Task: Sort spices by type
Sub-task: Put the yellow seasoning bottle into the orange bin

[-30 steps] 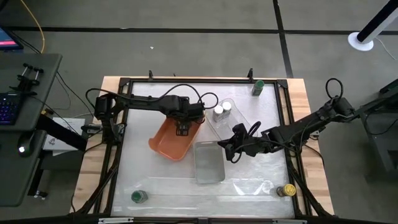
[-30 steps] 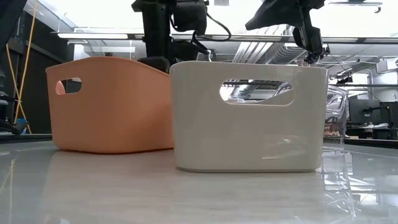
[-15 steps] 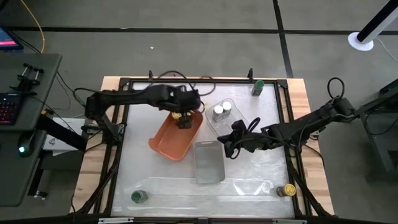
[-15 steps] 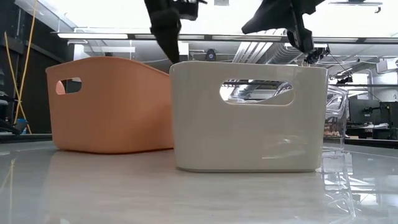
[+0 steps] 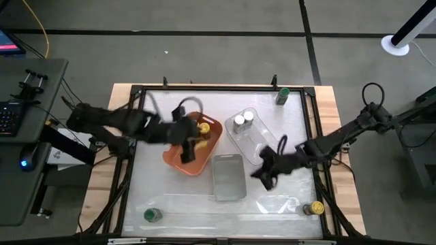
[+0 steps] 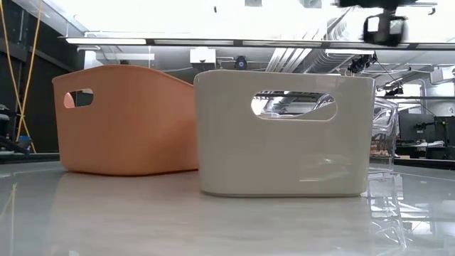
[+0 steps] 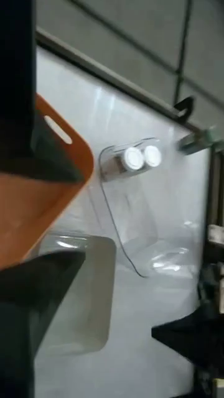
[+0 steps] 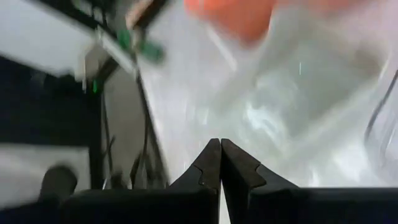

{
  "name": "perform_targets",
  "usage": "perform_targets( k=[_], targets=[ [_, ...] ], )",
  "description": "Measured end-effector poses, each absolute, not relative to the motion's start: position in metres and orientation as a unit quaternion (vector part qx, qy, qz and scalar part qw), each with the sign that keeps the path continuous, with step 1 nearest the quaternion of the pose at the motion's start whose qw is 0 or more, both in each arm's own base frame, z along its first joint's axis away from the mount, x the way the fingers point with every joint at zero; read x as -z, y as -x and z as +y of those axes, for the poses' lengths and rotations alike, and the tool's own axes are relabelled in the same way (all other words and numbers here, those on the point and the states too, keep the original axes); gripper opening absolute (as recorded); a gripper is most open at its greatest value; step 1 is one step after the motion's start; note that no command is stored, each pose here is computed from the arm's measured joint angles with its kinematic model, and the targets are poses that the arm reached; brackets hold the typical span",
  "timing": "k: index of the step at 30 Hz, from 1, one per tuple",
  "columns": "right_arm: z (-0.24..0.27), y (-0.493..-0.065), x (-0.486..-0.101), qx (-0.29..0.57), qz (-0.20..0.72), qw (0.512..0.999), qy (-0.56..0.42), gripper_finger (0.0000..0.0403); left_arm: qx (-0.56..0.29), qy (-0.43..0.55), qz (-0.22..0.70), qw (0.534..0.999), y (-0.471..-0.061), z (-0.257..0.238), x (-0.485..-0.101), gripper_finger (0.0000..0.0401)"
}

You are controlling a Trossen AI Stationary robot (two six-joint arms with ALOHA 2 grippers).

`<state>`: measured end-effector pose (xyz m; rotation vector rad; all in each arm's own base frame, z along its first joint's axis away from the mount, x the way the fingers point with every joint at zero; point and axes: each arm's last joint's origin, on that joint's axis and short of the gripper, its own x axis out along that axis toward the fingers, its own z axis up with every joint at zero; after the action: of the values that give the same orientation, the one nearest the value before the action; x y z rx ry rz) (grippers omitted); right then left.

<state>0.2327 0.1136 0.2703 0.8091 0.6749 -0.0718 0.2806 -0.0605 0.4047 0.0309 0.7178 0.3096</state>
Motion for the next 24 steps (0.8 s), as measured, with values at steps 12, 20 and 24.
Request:
perform_targets(
  k=[12, 20, 24],
  targets=[
    [0.176, -0.157, -0.264, 0.088, 0.558, 0.689, -0.454, 0.0, -0.225, -0.018, 0.302, 0.926, -0.243, -0.12, -0.365, 0.0004],
    [0.169, -0.132, -0.282, 0.171, 0.728, 0.532, -0.397, 0.0, -0.152, 0.118, 0.211, 0.958, -0.233, -0.133, -0.318, 0.0001],
    [0.173, -0.129, -0.281, 0.159, 0.774, 0.471, -0.392, 0.0, -0.109, 0.142, 0.192, 0.965, -0.233, -0.137, -0.312, 0.0001]
  ],
)
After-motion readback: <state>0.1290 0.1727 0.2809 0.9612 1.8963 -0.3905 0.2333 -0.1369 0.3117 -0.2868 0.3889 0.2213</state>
